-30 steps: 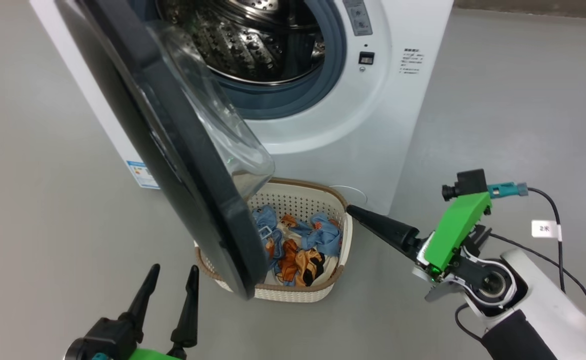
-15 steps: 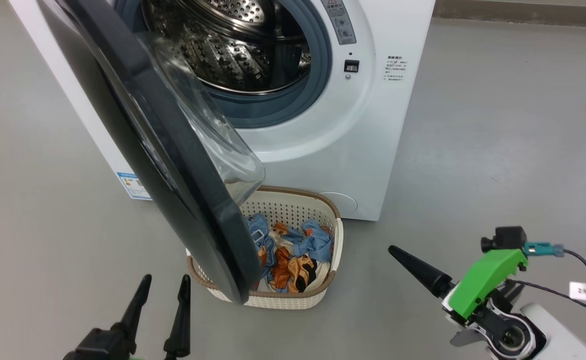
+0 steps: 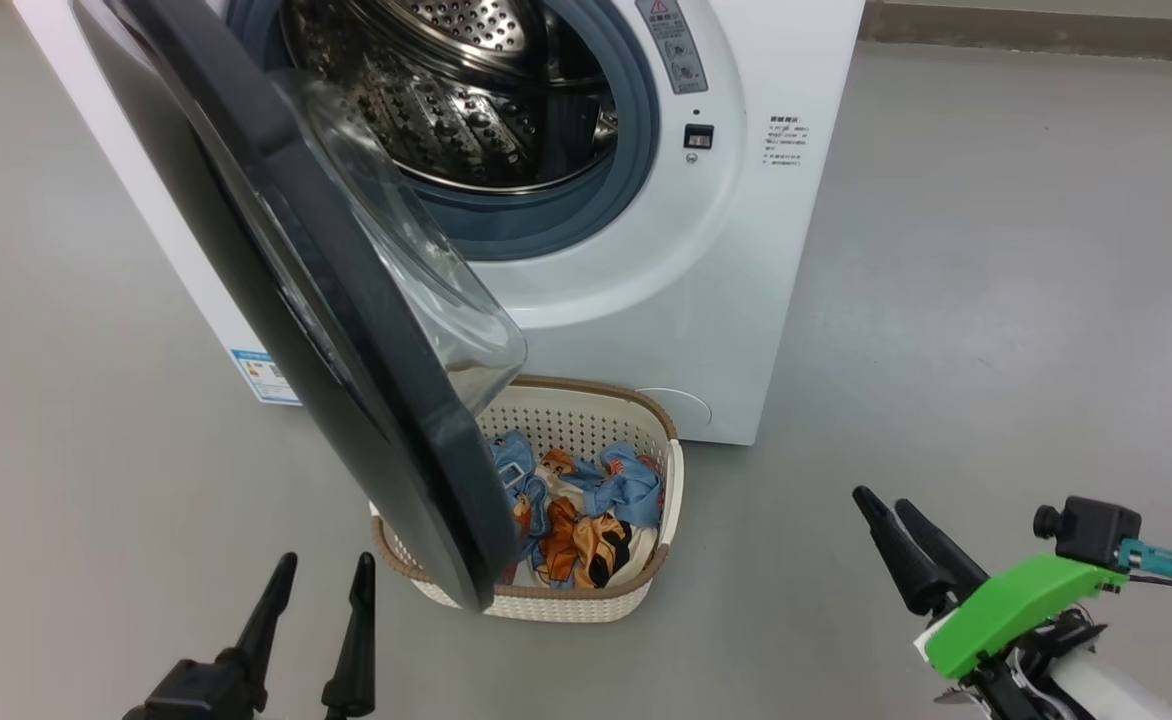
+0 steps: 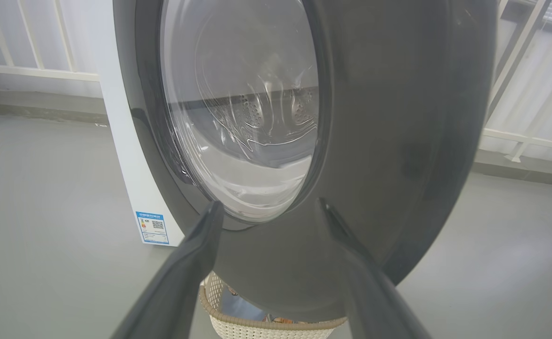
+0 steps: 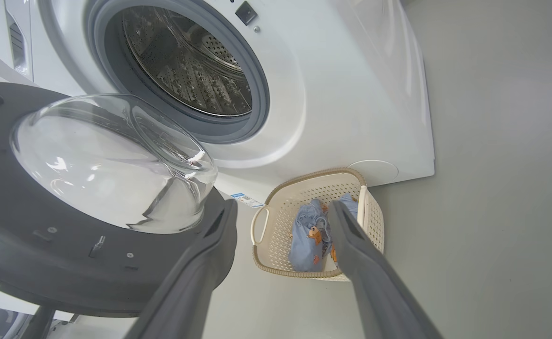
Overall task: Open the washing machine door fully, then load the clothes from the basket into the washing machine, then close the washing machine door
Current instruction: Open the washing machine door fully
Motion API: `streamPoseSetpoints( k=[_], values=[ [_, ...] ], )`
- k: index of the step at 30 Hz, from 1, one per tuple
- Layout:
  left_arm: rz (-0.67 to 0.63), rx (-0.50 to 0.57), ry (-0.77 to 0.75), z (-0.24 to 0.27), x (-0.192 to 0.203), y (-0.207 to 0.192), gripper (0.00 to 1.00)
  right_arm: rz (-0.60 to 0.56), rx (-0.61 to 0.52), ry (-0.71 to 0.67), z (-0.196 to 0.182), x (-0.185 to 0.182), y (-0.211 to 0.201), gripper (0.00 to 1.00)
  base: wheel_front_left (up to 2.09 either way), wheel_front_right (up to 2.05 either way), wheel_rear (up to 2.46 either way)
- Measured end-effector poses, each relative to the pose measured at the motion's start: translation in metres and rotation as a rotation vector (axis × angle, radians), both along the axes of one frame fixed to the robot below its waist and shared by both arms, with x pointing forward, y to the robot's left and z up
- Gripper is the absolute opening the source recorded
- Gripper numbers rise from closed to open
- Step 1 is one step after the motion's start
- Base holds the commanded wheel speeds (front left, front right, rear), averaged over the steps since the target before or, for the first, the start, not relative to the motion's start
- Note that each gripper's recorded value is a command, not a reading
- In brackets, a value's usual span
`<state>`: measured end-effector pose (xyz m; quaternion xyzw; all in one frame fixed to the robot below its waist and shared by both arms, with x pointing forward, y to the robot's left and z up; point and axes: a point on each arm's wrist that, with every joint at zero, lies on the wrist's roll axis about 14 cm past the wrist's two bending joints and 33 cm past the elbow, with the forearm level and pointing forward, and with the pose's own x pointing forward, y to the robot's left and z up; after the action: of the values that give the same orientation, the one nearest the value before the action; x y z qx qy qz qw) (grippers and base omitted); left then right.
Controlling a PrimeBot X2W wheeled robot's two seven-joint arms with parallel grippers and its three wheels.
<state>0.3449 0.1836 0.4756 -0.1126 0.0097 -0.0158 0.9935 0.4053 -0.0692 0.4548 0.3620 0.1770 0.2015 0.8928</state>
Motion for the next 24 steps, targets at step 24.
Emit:
streamPoseSetpoints(
  k=[24],
  values=[
    [0.018,0.001,-0.006,0.002,-0.003,0.006,1.00,-0.149,-0.358,-0.395,0.046,0.017,-0.042,1.00,0.00,0.00,0.00]
  ],
)
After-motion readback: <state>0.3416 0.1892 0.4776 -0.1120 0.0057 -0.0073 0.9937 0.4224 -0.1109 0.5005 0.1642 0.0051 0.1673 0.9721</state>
